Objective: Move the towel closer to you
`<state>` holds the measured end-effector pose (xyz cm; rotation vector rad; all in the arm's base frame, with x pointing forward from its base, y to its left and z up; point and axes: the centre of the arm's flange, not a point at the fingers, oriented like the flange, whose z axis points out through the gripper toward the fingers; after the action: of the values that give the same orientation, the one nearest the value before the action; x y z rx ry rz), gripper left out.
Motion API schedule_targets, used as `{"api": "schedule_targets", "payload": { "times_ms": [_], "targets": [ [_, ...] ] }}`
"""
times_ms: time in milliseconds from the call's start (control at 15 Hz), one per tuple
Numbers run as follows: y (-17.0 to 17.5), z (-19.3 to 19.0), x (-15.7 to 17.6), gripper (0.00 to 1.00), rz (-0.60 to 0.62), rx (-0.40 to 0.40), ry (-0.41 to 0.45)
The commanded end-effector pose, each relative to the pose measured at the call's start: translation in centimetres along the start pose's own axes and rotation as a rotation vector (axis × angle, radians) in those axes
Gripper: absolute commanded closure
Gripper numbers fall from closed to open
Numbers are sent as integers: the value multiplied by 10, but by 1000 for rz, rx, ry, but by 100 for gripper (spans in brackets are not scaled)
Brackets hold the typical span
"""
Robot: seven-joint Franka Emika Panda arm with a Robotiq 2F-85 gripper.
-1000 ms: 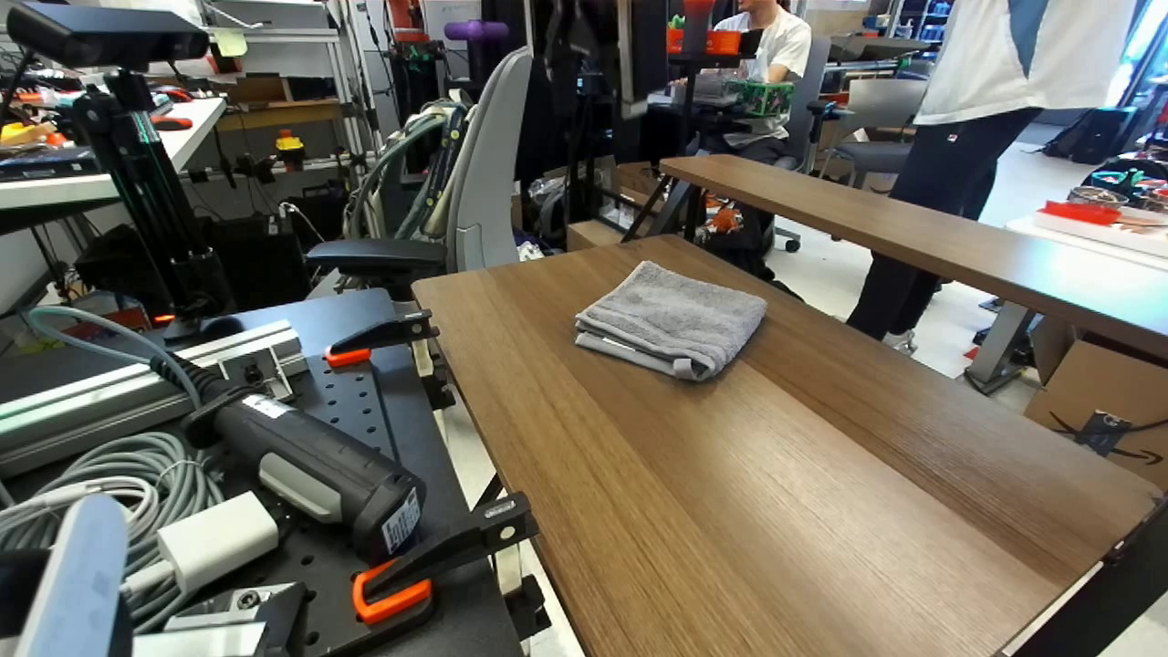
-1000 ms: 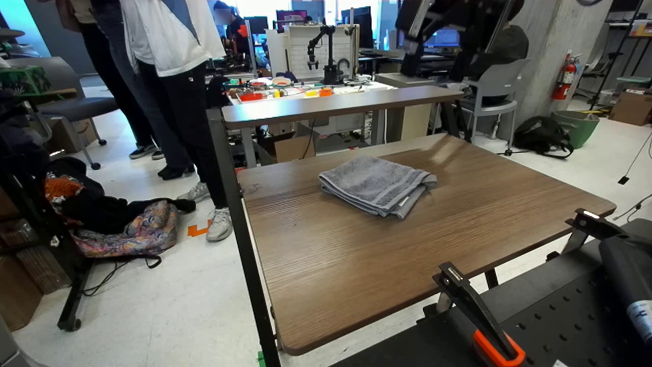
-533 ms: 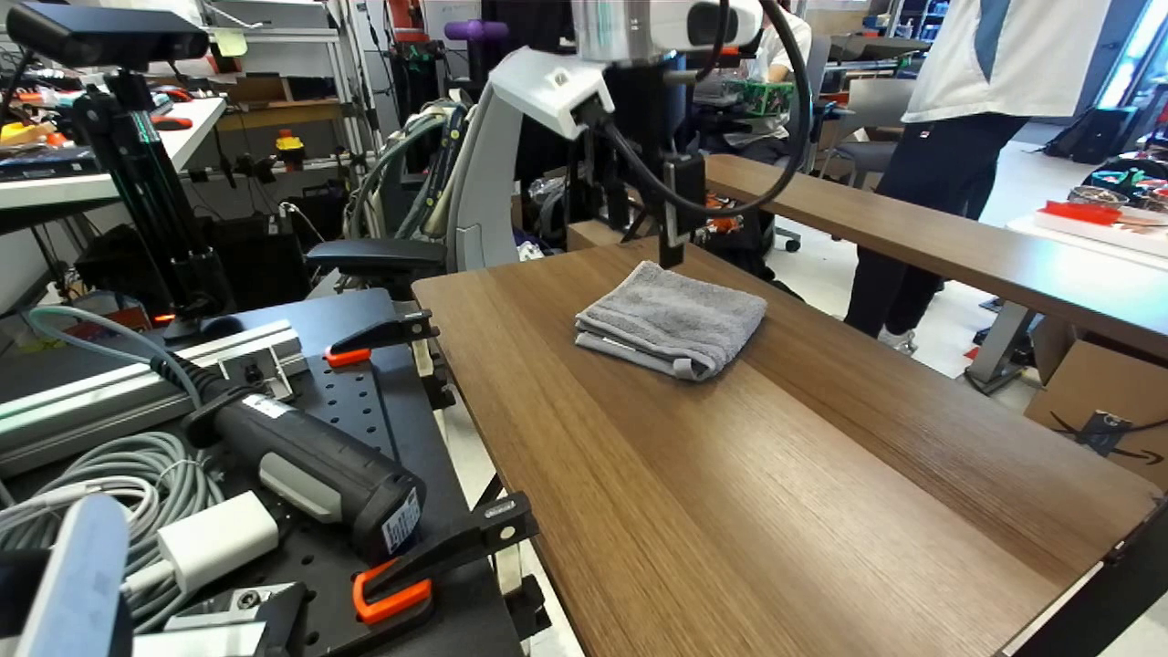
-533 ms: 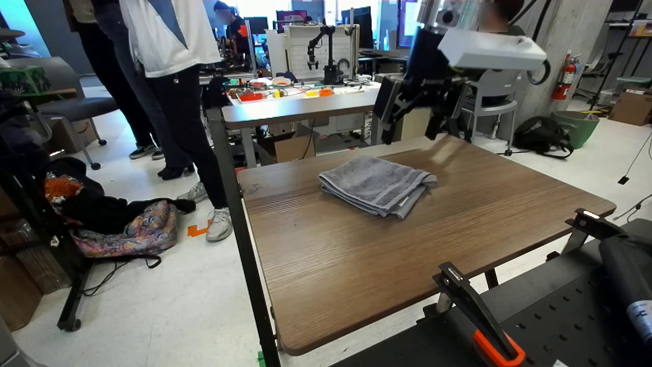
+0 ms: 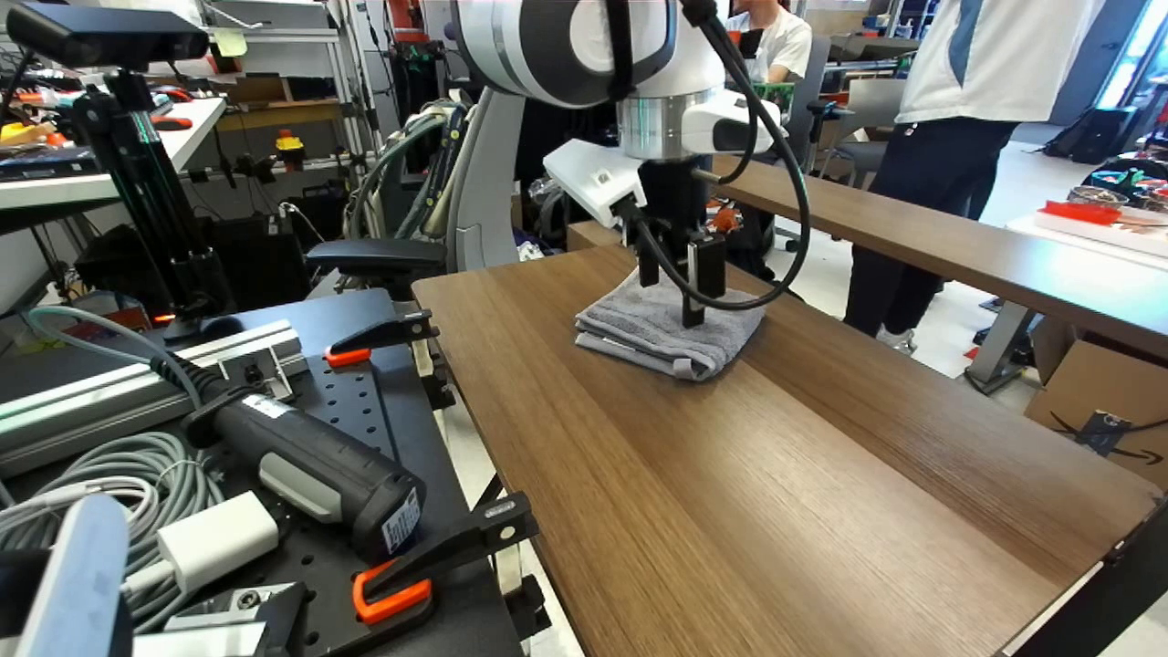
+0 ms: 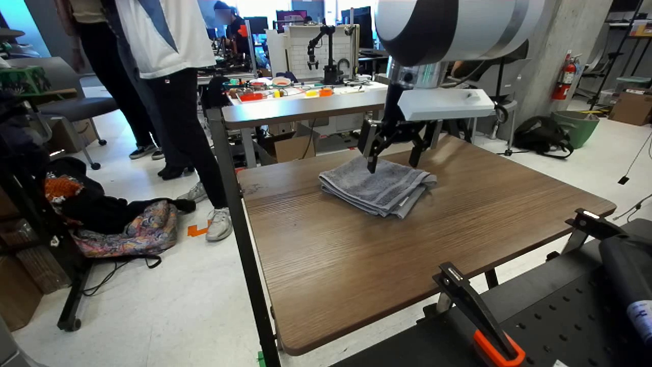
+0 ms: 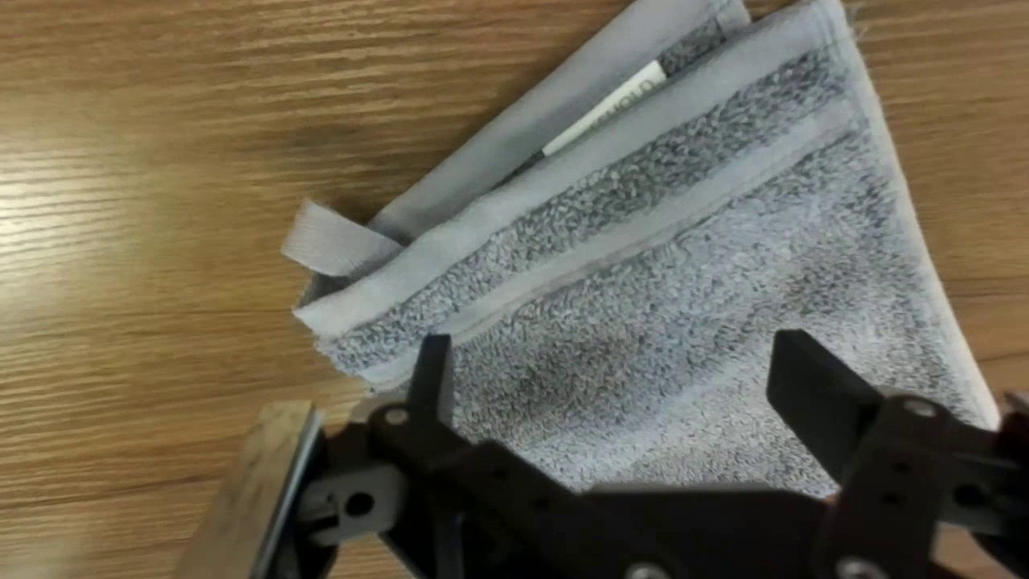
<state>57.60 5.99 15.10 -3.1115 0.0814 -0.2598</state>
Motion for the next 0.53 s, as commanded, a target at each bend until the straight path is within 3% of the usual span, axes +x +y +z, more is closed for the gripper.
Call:
{"api": "schedule_targets", "payload": {
  "times_ms": [0,467],
  "targets": [
    [-9,19,14,0,11,-22,-3],
    [-6,40,1,0,3,-37,-46]
  ]
}}
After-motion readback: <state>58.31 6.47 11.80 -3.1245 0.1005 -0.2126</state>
